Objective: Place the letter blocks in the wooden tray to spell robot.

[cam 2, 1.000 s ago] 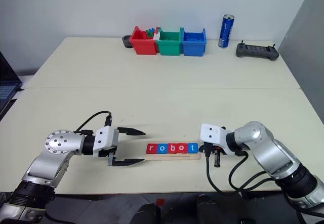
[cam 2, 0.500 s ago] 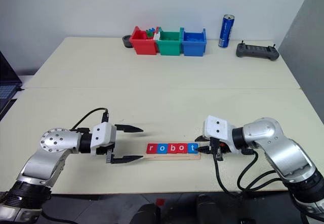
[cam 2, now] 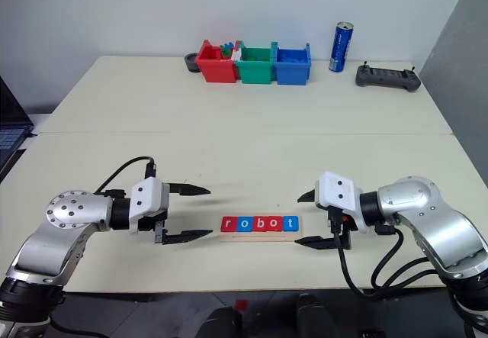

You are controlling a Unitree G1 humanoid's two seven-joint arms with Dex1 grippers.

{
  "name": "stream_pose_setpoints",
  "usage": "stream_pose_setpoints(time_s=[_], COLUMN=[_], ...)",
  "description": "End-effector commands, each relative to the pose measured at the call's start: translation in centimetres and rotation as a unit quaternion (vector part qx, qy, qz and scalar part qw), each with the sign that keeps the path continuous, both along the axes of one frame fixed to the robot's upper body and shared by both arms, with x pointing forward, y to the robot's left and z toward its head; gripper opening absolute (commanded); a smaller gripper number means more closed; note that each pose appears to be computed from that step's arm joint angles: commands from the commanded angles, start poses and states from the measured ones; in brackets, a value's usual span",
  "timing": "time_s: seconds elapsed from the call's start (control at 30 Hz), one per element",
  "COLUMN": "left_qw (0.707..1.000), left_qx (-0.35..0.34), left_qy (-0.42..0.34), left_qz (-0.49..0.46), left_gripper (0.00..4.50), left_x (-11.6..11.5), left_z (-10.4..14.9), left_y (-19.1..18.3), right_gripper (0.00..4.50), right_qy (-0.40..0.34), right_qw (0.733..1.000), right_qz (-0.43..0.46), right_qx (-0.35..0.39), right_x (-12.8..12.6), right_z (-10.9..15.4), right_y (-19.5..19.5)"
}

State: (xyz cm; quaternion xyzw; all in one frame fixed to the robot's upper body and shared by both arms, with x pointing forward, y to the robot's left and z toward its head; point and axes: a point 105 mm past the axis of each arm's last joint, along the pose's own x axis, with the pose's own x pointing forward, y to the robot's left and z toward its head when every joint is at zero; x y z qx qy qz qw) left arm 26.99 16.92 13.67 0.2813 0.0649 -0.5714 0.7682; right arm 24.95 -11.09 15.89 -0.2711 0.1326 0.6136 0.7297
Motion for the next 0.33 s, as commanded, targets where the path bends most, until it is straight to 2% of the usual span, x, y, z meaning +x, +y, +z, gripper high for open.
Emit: stream_pose_setpoints(time_s=[0.03, 0.33], left_qw=[1.000, 0.999], left_qx=[-0.006, -0.031], left_qy=[-0.018, -0.011], left_qz=[-0.006, -0.016], left_gripper=[4.50, 4.50], left_x=[-0.17, -0.23], left_z=[1.20, 1.50], left_y=[-0.13, -0.72], right_gripper=[4.47, 4.47], right_qy=[-0.026, -0.039], right_qw=[1.000, 0.999], right_qz=[-0.001, -0.012], right_qx=[0.003, 0.000], right_x=[0.30, 1.03], right_z=[0.97, 0.87], right_y=[-0.56, -1.02])
